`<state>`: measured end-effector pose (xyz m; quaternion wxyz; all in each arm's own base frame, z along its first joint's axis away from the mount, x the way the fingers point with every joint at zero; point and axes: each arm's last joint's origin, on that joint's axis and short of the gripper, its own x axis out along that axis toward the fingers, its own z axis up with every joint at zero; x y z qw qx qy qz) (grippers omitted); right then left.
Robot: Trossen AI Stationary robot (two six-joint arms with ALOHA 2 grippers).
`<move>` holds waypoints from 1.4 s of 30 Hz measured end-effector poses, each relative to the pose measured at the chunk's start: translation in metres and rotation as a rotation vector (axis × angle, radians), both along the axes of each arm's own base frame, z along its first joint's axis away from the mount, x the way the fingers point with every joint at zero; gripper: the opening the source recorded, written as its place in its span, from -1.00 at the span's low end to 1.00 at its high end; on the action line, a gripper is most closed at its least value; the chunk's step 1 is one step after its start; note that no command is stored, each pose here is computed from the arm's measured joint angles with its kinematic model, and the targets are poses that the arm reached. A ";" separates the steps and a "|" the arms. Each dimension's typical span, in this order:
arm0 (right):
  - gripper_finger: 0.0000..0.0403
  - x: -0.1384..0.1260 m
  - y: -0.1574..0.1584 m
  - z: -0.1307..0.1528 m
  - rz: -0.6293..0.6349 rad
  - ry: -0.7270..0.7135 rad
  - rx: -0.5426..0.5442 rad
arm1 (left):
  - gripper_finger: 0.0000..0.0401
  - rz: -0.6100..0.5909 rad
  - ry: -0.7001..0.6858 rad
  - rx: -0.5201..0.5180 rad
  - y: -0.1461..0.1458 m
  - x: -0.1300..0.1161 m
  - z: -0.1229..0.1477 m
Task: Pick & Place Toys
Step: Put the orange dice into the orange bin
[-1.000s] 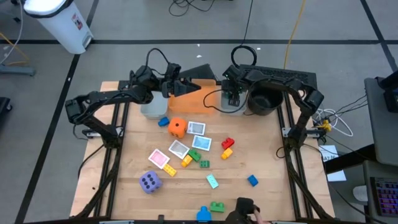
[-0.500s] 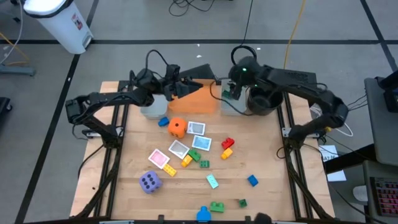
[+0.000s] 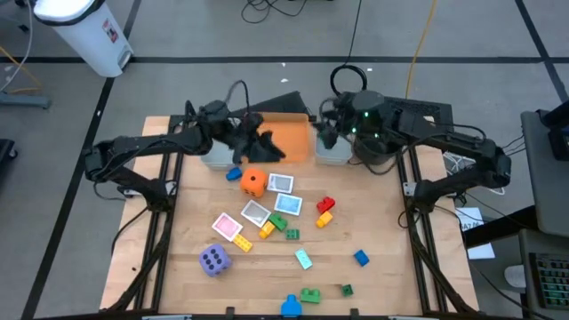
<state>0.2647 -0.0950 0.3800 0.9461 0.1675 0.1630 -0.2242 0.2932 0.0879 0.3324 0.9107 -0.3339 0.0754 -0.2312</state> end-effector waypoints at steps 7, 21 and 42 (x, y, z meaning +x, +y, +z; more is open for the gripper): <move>0.09 0.026 0.043 -0.014 0.157 0.046 0.006 | -0.01 0.157 0.317 0.251 -0.043 -0.034 -0.011; 0.08 0.077 0.081 -0.072 0.227 0.218 0.065 | -0.01 0.503 0.846 0.298 -0.064 -0.068 -0.037; 0.05 0.029 0.084 -0.112 0.158 0.025 0.202 | -0.01 0.626 1.004 -0.106 -0.017 -0.081 -0.099</move>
